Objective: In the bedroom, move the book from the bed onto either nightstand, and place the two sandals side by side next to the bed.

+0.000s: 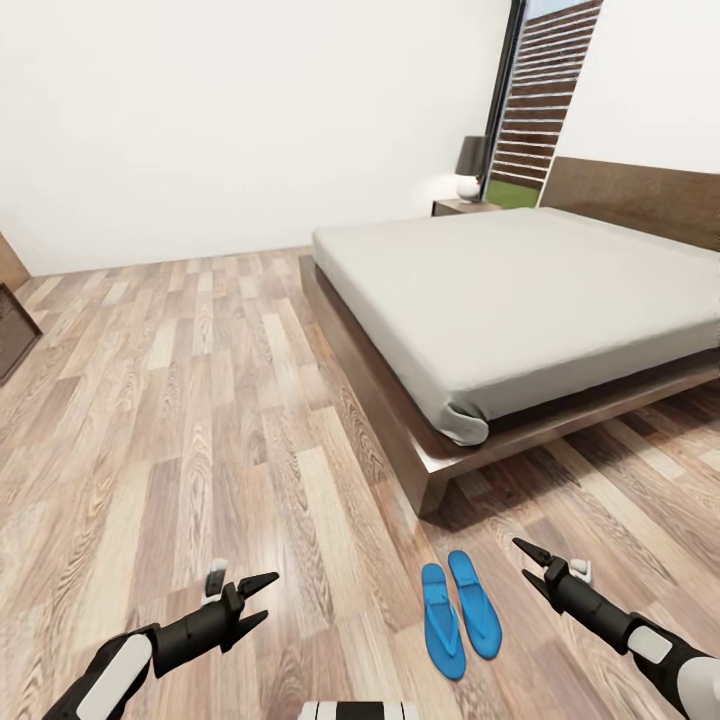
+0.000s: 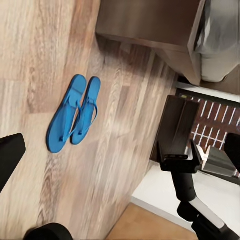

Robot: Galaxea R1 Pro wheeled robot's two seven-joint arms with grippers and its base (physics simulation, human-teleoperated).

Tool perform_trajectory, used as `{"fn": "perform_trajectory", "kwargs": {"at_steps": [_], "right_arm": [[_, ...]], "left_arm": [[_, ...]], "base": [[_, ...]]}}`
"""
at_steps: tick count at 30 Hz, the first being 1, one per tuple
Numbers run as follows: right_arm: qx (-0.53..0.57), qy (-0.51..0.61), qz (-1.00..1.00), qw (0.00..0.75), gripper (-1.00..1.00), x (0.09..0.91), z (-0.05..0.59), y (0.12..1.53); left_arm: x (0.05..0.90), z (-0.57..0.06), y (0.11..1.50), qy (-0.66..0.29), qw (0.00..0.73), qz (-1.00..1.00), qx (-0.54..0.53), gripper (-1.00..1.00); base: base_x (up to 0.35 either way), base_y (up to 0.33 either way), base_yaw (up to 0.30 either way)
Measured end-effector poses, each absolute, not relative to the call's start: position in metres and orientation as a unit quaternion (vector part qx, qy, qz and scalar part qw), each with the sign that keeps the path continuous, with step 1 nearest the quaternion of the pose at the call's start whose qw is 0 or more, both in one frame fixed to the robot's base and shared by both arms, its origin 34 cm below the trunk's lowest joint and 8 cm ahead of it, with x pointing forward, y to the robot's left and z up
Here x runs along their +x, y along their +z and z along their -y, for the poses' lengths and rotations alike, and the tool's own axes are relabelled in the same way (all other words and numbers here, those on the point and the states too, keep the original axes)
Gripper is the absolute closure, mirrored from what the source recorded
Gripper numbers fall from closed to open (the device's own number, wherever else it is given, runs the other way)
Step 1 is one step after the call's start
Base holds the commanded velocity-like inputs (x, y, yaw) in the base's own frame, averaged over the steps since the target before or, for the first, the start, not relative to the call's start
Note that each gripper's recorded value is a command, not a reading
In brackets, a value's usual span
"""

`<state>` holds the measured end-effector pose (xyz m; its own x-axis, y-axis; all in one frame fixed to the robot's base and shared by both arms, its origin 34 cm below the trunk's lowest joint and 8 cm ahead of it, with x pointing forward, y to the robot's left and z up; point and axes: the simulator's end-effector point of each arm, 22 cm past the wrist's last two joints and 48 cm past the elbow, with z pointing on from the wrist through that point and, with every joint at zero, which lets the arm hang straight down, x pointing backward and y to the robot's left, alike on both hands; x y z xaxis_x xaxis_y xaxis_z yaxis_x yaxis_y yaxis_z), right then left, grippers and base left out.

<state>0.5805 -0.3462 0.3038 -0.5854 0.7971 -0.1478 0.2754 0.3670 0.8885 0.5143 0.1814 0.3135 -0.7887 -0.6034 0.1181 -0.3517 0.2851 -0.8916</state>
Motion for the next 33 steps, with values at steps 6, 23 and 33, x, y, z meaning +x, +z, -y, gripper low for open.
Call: {"fn": "perform_trajectory", "kwargs": {"at_steps": [6, 23, 33], "right_arm": [[0.344, 0.448, -0.767, 0.304, -1.0, 0.585, 0.346, 0.317], [0.327, 0.454, -0.76, 0.331, -1.0, 0.597, 0.347, 0.352], [0.318, 0.46, -0.755, 0.342, -1.0, 0.602, 0.341, 0.371]], "left_arm": [[0.521, -0.183, 0.324, -0.517, 0.139, -0.791, -0.296, -1.0], [0.536, -0.186, 0.359, -0.528, 0.177, -0.782, -0.28, -1.0], [0.542, -0.185, 0.379, -0.535, 0.192, -0.778, -0.269, -1.0]], "base": [[0.0, 0.0, 0.0], [0.0, 0.0, 0.0], [0.0, 0.0, 0.0]]}}
